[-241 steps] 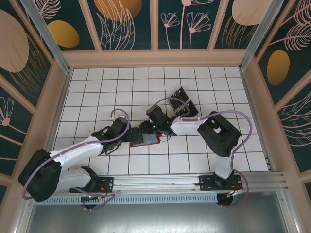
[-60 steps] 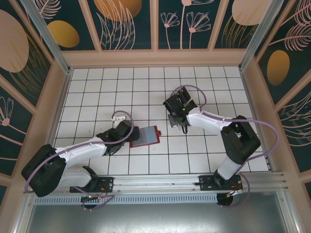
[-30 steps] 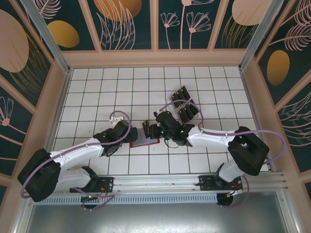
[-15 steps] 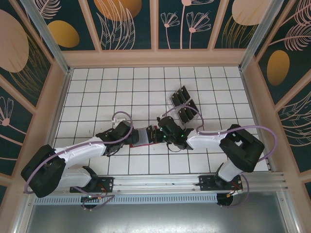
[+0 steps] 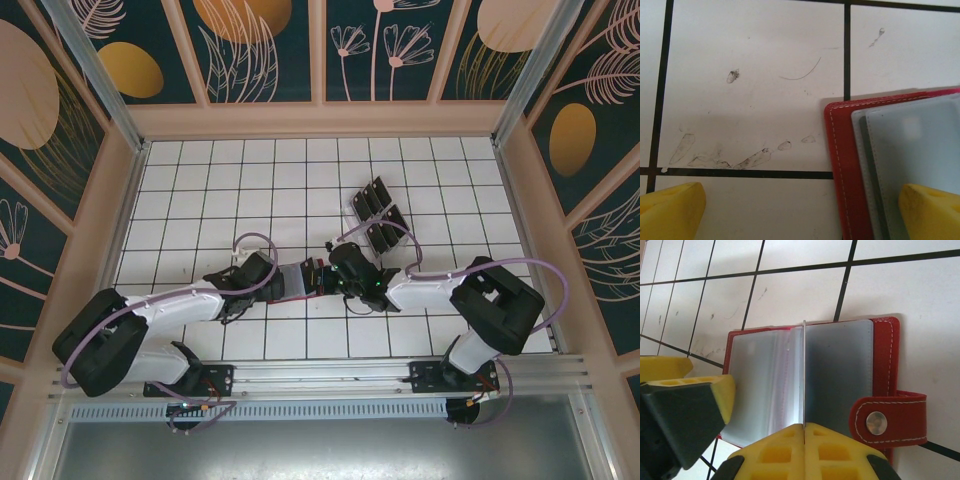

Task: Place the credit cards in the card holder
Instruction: Insert the credit card into the card slot.

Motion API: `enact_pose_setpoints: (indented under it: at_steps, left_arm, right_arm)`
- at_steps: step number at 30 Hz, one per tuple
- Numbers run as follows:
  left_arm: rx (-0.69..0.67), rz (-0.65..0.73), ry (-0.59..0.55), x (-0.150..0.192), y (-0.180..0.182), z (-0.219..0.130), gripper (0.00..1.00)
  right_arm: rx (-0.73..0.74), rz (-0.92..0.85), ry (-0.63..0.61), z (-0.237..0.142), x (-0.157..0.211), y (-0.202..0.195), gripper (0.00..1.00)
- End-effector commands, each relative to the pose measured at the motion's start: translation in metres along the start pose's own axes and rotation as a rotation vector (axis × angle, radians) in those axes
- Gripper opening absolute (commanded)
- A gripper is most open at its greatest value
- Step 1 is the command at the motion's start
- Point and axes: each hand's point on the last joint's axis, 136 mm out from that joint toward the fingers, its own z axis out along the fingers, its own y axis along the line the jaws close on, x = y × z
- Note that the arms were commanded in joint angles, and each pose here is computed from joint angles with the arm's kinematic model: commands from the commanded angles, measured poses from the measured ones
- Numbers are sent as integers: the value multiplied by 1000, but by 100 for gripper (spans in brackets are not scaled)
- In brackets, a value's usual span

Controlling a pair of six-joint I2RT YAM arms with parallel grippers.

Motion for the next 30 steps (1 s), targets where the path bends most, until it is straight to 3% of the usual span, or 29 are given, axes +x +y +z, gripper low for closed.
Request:
enact_pose_setpoints:
  at_steps: [1, 16, 30]
  left_arm:
    - [-47, 3, 9, 6, 10, 5, 98]
    - [-110, -25, 33, 17, 27, 3, 98]
    - [-114, -29, 35, 19, 28, 4, 99]
  right_arm:
    - [-23, 24, -30, -5, -5, 1, 0]
    - [-219, 103, -165, -23, -25, 16, 0]
    - [-309, 166, -172, -11, -17, 18, 0]
